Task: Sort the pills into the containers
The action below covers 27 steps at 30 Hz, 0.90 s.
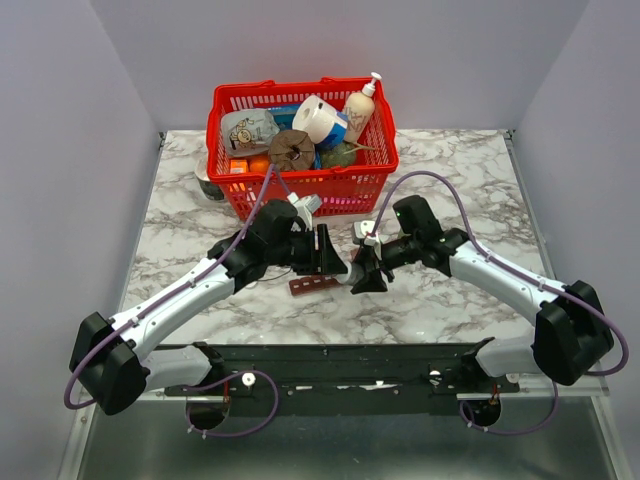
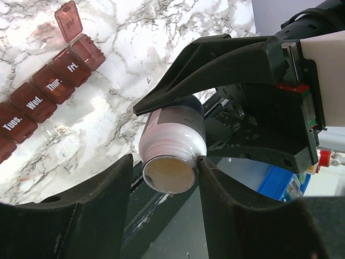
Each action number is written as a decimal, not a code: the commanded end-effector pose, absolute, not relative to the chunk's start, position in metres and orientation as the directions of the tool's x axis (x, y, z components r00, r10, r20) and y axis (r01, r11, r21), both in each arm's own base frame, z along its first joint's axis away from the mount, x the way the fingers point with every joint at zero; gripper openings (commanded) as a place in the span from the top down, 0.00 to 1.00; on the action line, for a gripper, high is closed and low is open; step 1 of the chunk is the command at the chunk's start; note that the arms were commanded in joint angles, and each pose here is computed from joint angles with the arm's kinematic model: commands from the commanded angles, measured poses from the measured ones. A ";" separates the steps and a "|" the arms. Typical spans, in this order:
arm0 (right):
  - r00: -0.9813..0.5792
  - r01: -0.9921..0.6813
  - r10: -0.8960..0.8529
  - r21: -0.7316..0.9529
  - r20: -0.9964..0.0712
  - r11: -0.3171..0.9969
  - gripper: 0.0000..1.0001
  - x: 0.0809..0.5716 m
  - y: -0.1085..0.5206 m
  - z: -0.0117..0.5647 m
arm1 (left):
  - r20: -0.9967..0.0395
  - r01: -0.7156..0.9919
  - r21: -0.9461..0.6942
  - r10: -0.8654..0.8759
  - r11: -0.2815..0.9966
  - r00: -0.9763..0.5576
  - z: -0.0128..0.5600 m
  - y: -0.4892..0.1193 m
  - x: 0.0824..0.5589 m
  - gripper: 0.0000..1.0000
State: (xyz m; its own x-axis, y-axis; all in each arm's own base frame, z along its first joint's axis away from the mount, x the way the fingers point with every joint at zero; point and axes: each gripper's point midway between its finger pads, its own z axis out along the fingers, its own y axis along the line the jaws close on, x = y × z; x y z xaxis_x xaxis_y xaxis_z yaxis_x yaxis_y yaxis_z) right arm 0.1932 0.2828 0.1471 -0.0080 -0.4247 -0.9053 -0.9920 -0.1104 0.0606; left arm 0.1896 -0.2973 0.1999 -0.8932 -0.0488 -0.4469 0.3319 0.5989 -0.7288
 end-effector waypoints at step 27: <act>-0.009 -0.992 -0.376 0.056 -0.927 -0.116 0.39 0.196 0.290 0.164 | -0.292 0.220 -0.867 -0.099 0.448 -0.951 0.222 -0.322 0.173 1.00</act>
State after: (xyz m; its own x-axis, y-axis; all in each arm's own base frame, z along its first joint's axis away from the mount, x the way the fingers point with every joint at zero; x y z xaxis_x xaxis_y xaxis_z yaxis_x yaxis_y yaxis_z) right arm 0.1881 0.2792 0.1446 -0.0654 -0.4395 -0.8959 -0.9884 -0.0948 0.1186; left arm 0.1855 -0.3064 0.2014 -0.9303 -0.1045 -0.3515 0.2406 0.5495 -0.8001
